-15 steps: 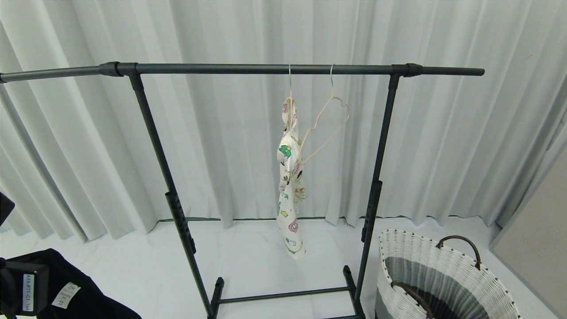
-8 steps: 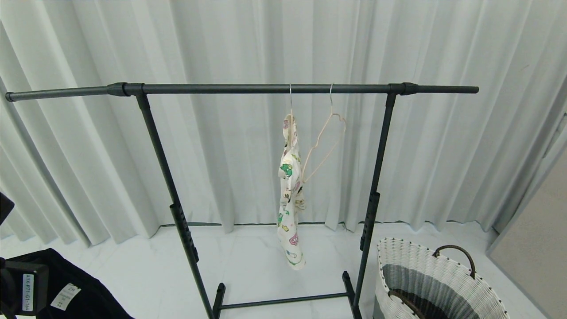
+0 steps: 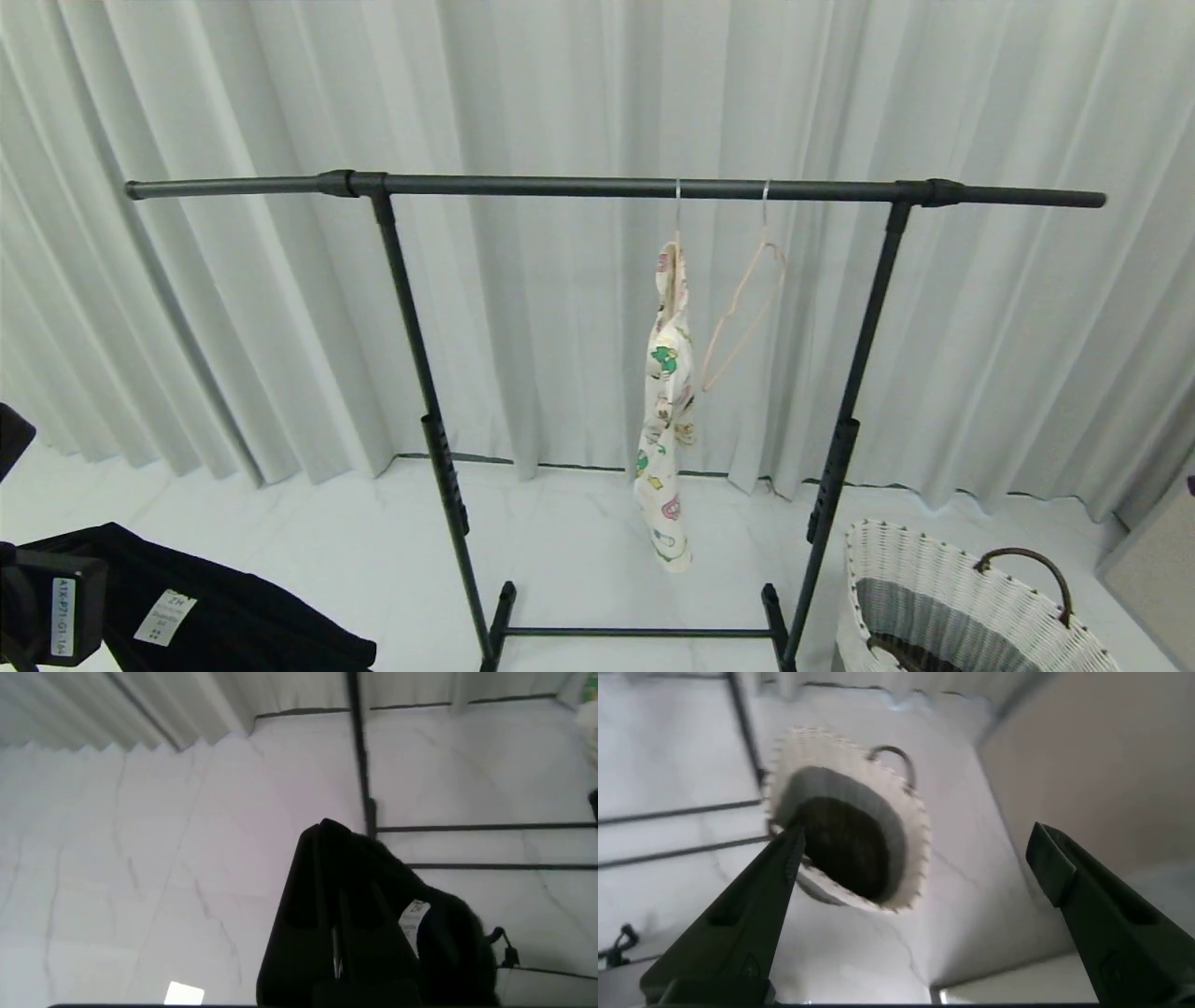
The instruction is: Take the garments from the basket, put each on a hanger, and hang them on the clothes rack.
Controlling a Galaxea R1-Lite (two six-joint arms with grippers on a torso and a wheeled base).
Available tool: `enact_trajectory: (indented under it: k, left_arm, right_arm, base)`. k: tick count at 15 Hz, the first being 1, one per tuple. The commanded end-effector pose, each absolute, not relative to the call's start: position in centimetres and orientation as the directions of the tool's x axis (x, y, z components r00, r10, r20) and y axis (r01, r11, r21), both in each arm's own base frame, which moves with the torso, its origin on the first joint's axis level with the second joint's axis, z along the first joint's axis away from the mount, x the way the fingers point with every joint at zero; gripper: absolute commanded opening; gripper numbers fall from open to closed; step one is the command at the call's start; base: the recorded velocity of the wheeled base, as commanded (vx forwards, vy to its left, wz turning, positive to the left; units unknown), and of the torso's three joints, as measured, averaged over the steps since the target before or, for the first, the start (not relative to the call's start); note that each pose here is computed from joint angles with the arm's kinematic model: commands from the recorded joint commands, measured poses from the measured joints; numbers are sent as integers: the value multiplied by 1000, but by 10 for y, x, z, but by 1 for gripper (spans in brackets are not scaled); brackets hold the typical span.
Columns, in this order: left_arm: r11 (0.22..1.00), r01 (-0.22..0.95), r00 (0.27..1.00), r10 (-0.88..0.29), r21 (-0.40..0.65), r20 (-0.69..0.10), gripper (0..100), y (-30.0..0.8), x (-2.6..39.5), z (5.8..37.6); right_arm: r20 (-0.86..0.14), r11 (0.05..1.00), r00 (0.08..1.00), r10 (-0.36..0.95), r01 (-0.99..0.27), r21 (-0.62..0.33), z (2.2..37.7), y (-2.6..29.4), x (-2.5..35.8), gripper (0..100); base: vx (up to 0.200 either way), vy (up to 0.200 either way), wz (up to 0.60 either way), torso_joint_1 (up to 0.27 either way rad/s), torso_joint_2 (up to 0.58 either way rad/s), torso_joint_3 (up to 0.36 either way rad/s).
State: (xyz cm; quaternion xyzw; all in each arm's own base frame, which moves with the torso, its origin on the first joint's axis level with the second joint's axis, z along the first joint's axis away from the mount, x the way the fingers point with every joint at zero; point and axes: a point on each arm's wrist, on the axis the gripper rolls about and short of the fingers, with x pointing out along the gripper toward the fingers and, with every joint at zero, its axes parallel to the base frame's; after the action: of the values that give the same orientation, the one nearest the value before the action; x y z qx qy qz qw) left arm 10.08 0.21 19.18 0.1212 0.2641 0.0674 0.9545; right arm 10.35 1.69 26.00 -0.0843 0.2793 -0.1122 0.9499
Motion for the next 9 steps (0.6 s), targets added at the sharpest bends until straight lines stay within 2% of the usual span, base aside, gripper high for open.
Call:
enact_trajectory:
  k: [1,4,9]
  left_arm:
    - [962,-60,852,189,267,-489,0,2,101,192]
    - [962,-57,853,186,267,-488,0,1,101,192]
    - [963,-37,857,168,267,-488,0,-1,101,192]
  right_arm:
    - [-515,959,815,-265,168,-226,259,17,104,100]
    - [-509,960,820,-263,171,-221,259,17,104,100]
    - [-451,969,861,-234,166,-185,249,20,114,100]
  base:
    - [0,0,0,0,0,0]
    - [0,0,0,0,0,0]
    - [200,0,0,-1,0,0]
